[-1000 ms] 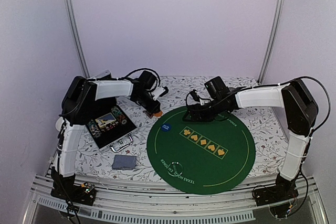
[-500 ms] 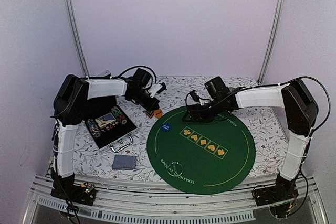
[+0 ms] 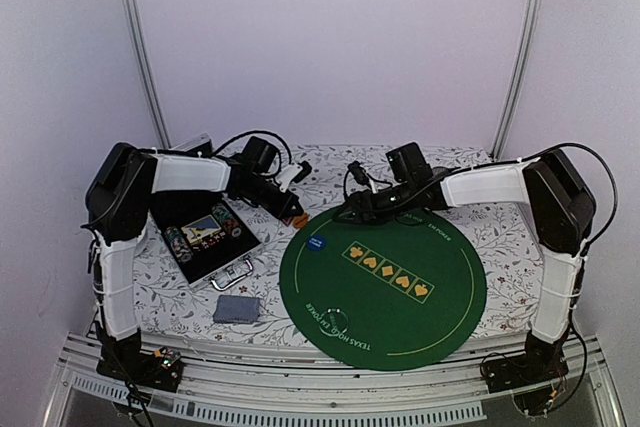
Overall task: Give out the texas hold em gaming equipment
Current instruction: Pick up the big blind button from the center of the board.
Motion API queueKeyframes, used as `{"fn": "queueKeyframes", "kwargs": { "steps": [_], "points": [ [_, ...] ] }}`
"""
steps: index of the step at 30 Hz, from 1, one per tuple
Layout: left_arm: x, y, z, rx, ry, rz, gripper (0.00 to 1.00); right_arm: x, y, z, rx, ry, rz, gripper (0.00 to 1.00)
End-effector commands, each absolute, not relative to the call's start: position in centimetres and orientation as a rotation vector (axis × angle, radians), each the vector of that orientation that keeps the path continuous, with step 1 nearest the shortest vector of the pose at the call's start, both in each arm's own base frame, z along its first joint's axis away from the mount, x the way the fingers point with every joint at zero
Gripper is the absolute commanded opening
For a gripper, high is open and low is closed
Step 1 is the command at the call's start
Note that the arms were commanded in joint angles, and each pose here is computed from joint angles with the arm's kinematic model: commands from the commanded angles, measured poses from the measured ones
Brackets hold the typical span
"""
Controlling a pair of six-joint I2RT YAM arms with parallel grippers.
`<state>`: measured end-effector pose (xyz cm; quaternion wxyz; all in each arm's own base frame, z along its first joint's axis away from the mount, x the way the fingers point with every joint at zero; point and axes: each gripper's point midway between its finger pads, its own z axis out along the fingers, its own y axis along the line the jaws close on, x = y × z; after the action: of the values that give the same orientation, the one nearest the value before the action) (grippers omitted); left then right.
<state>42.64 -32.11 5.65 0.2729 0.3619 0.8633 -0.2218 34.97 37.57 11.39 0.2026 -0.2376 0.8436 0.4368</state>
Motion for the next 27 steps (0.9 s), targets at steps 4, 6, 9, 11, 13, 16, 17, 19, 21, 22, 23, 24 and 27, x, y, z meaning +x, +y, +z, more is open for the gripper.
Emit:
{"fn": "queueKeyframes", "kwargs": {
  "steps": [4, 6, 9, 11, 13, 16, 17, 19, 21, 22, 23, 24, 27],
  "points": [
    [40.8, -31.1, 3.4, 0.971, 2.388, -0.604, 0.00, 37.8, 41.0, 11.0, -0.831, 2.141, 1.323, 0.72],
    [41.0, -30.7, 2.9, 0.967, 2.399, -0.559, 0.00, 38.3, 41.7, 11.0, -0.845, 2.110, 1.348, 0.71],
    [41.3, -30.0, 1.9, 0.975, 2.410, -0.485, 0.02, 38.8, 42.4, 10.8, -0.829, 2.114, 1.390, 0.69],
    [41.3, -29.9, 1.6, 0.995, 2.403, -0.467, 0.12, 38.8, 42.5, 10.8, -0.823, 2.115, 1.406, 0.69],
    [41.1, -29.9, 1.3, 1.009, 2.403, -0.473, 0.18, 38.6, 42.3, 10.7, -0.817, 2.121, 1.407, 0.69],
    [40.7, -30.2, 1.1, 1.030, 2.402, -0.511, 0.21, 38.3, 41.9, 10.4, -0.808, 2.136, 1.396, 0.68],
    [40.6, -30.4, 1.0, 1.034, 2.402, -0.523, 0.21, 38.2, 41.8, 10.5, -0.807, 2.137, 1.393, 0.68],
    [40.5, -30.4, 0.8, 1.031, 2.408, -0.530, 0.19, 38.0, 41.5, 10.5, -0.802, 2.142, 1.383, 0.68],
    [40.7, -30.4, 0.9, 1.019, 2.407, -0.525, 0.05, 37.9, 41.2, 10.6, -0.796, 2.143, 1.375, 0.68],
    [40.8, -30.4, 1.1, 1.014, 2.401, -0.528, 0.00, 37.9, 41.1, 10.7, -0.793, 2.144, 1.373, 0.68],
    [40.8, -30.5, 1.5, 1.008, 2.391, -0.537, 0.00, 37.9, 41.1, 10.9, -0.792, 2.142, 1.371, 0.68],
    [40.7, -30.7, 2.0, 1.009, 2.375, -0.553, 0.00, 37.9, 40.9, 11.0, -0.789, 2.141, 1.370, 0.68],
    [40.7, -31.0, 4.6, 0.989, 2.315, -0.582, 0.00, 37.6, 40.5, 12.1, -0.786, 2.125, 1.360, 0.68]
  ]
}}
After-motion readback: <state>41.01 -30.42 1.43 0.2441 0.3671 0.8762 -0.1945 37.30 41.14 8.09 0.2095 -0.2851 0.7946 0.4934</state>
